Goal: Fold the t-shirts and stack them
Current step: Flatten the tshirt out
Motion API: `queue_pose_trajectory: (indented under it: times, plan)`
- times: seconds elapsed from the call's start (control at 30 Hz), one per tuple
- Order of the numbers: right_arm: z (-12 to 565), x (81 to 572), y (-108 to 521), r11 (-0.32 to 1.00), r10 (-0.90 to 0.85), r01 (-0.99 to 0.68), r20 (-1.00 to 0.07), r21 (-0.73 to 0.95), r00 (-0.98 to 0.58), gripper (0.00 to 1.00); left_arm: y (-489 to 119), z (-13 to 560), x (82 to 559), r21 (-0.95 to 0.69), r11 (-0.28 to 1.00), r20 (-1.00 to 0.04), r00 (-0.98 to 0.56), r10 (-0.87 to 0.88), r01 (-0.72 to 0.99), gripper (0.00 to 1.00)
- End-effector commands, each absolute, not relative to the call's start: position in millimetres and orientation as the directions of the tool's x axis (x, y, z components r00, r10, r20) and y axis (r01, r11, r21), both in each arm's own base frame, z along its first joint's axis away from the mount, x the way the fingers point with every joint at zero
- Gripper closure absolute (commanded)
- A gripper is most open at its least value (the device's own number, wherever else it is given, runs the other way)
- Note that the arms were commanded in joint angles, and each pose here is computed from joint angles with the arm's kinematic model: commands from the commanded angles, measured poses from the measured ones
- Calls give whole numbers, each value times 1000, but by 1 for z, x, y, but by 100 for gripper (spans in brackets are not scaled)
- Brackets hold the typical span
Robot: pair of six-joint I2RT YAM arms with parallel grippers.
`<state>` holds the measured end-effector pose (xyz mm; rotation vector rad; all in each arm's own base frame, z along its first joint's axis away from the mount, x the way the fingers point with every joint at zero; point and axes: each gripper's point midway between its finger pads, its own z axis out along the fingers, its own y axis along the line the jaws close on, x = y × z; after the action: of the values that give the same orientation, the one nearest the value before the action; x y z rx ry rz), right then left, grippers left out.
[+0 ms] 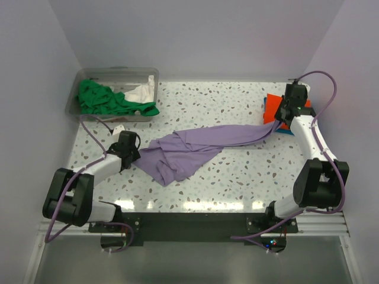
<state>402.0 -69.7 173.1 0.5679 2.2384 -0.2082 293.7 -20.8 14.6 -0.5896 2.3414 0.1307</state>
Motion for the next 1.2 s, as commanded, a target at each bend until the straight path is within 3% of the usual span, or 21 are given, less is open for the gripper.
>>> queue_pose_trajectory:
  times: [0.0, 0.33, 0.77, 1.17]
  plan:
    - [185, 407, -69, 886, 336, 459, -771, 64, -541, 100, -23, 5, 292, -104, 883, -642, -647, -411, -458, 53]
    - [182, 407, -69, 886, 337, 460, -766, 61, -548, 100, -30, -4, 279, -113, 893, -591, -693, -413, -436, 72]
    - [177, 412, -59, 903, 343, 418, -752, 100, -562, 99, -21, 26, 263, -138, 880, -640, -637, -430, -455, 61]
    - [177, 408, -59, 903, 340, 418, -755, 97, -561, 98, -30, 12, 270, -150, 893, -614, -668, -421, -424, 61]
